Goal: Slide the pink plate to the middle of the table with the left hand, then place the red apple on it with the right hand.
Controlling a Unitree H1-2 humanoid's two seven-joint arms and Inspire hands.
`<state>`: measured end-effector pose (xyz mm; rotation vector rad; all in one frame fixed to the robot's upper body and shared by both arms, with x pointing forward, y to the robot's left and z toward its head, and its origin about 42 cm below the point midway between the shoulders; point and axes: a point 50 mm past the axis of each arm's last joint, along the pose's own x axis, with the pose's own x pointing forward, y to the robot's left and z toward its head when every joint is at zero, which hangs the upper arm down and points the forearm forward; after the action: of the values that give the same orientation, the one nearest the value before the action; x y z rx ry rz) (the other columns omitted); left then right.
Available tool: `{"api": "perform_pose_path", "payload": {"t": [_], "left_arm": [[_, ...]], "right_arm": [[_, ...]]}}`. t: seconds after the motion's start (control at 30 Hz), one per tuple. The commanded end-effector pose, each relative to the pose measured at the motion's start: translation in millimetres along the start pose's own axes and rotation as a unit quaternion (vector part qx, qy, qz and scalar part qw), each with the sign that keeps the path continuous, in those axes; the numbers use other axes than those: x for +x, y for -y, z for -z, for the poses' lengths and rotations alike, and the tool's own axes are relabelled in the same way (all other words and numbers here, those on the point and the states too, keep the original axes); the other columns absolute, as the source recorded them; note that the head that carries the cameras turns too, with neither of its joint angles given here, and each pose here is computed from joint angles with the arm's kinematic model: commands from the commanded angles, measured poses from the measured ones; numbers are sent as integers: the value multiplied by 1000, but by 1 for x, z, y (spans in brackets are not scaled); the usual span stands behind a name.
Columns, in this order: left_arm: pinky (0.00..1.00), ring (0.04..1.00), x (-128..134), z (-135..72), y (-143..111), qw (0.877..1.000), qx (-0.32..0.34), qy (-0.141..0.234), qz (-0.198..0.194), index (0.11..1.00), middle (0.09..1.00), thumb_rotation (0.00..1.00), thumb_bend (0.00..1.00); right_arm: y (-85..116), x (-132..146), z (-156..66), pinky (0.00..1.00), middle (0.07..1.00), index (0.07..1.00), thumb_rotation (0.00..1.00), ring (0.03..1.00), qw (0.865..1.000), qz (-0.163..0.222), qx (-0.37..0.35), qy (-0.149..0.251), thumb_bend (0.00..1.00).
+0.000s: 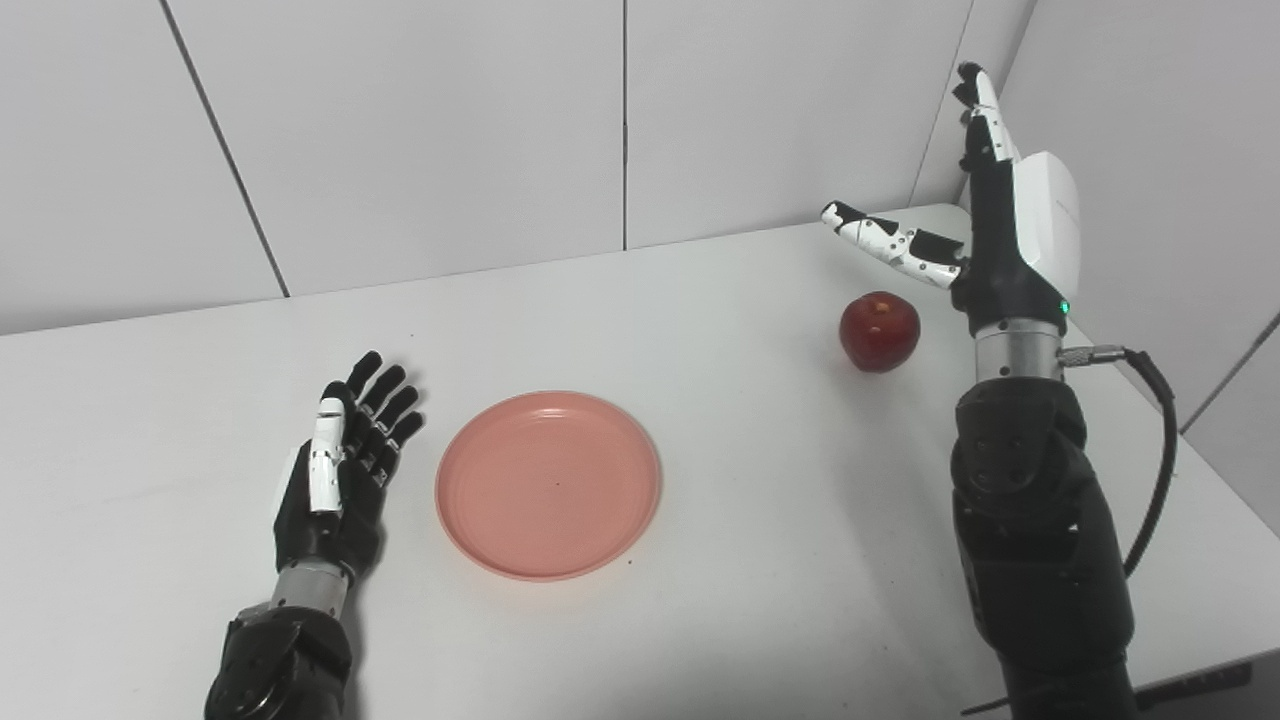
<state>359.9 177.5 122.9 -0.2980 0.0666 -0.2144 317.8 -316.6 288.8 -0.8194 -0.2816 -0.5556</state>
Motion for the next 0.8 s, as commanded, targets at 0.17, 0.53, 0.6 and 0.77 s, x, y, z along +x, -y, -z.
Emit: {"api": "perform_pose_path", "payload": {"t": [0.17,0.53,0.6,0.77], "left_arm": [[902,896,-1,9,-8,1000,-7,-26,-9,889,903,1000,363],[904,897,-2,8,-7,1000,-6,-25,-8,890,904,1000,368],[905,897,-3,8,-7,1000,-6,-26,-8,890,904,1000,369],[903,896,-3,7,-7,1000,-6,-27,-9,886,903,1000,365]], "right_arm": [[3,9,19,770,916,959,502,881,1000,14,-8,-19,995],[-15,13,45,753,922,968,498,876,998,-8,-6,-62,1000],[-18,14,49,753,921,968,504,873,998,-11,-6,-63,1000],[-26,16,56,745,913,961,508,868,998,-22,-17,-65,1000]]}}
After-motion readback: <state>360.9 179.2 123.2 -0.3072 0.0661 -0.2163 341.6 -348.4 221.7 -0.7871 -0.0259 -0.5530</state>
